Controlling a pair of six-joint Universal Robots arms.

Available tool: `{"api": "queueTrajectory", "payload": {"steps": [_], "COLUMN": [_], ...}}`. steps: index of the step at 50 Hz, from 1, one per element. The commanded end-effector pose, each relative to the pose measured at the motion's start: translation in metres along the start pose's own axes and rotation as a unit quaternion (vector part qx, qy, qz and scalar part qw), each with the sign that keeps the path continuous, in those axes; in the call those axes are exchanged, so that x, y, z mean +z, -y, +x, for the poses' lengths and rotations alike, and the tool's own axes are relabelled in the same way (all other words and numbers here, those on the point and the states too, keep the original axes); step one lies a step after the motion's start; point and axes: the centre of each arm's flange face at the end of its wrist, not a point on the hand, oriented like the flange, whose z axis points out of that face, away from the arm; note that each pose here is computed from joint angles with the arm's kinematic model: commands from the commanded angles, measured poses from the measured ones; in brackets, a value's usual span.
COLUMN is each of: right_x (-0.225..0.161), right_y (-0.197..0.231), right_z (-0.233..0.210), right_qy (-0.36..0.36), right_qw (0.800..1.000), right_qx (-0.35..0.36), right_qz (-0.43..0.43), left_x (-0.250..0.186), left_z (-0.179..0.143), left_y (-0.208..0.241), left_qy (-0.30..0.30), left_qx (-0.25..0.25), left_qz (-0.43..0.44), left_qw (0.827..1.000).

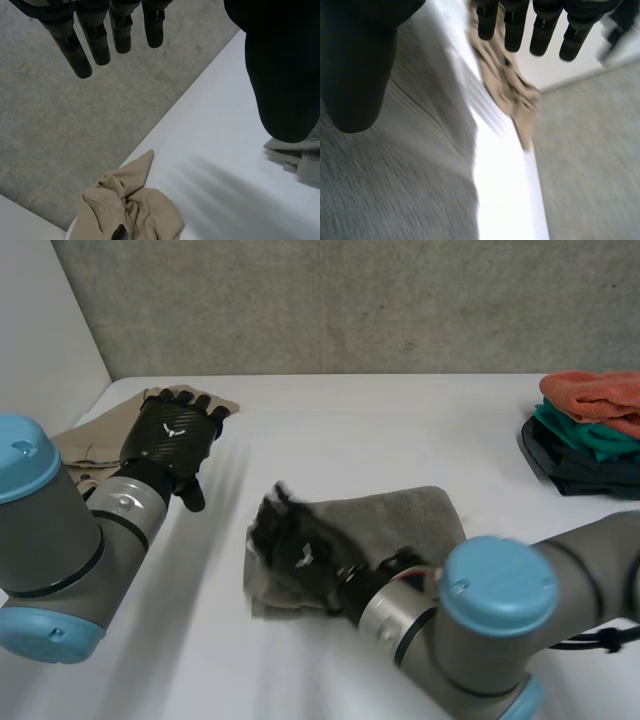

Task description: Fold the laundry.

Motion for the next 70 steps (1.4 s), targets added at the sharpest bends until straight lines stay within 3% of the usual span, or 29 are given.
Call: {"api": "queueTrajectory", "payload": {"steps": [1, 4, 8, 17, 21, 23, 27, 30, 34, 38, 44, 47, 49, 55, 62, 70], "right_x": [-0.034, -0.05, -0.068, -0.083, -0.072, -0.052, -0.032, -0.021, -0.01, -0.006, -0.004, -0.011, -0.022, -0.039, -0.024, -0.002], "right_y": [-0.033, -0.052, -0.076, -0.128, -0.126, -0.09, -0.039, -0.011, 0.023, 0.022, 0.009, 0.01, 0.005, -0.011, -0.038, -0.061], "right_z": [0.071, 0.065, 0.059, 0.065, 0.084, 0.094, 0.09, 0.07, -0.004, -0.031, -0.004, 0.035, 0.071, 0.094, 0.081, 0.062], "right_qy": [-0.102, -0.072, -0.053, -0.067, -0.118, -0.147, -0.15, -0.12, 0.01, 0.054, -0.02, -0.083, -0.131, -0.111, -0.062, -0.03], "right_qw": [0.977, 0.96, 0.944, 0.929, 0.937, 0.959, 0.977, 0.988, 0.997, 0.997, 0.993, 0.981, 0.961, 0.904, 0.877, 0.866], "right_qx": [0.151, 0.212, 0.235, 0.194, 0.157, 0.117, 0.088, 0.073, 0.069, 0.06, 0.103, 0.167, 0.24, 0.403, 0.446, 0.457], "right_qz": [-0.107, -0.168, -0.227, -0.309, -0.289, -0.214, -0.123, -0.069, 0.016, 0.02, -0.047, -0.049, -0.042, -0.091, -0.168, -0.201], "left_x": [0.002, 0.002, -0.001, -0.001, -0.001, -0.002, -0.002, -0.003, -0.005, -0.007, -0.012, -0.015, -0.019, -0.038, -0.034, -0.022], "left_z": [0.0, 0.001, 0.007, 0.013, 0.012, 0.01, 0.009, 0.005, 0.005, 0.008, 0.019, 0.023, 0.028, 0.056, 0.098, 0.124], "left_y": [0.008, 0.009, 0.01, 0.004, 0.005, 0.008, 0.011, 0.016, 0.017, 0.018, 0.03, 0.037, 0.044, 0.058, 0.04, -0.02], "left_qy": [0.001, 0.0, -0.009, -0.016, -0.015, -0.012, -0.009, -0.002, -0.001, -0.004, -0.021, -0.017, -0.016, -0.045, -0.088, -0.073], "left_qx": [0.001, 0.002, 0.002, 0.002, 0.004, 0.005, 0.005, 0.003, 0.0, -0.012, -0.066, -0.102, -0.126, -0.171, -0.181, -0.136], "left_qz": [0.013, 0.015, 0.017, 0.01, 0.012, 0.016, 0.021, 0.026, 0.026, 0.028, 0.042, 0.045, 0.051, 0.056, 0.022, -0.117], "left_qw": [1.0, 1.0, 1.0, 1.0, 1.0, 1.0, 1.0, 1.0, 1.0, 1.0, 0.997, 0.994, 0.991, 0.983, 0.979, 0.981]}}
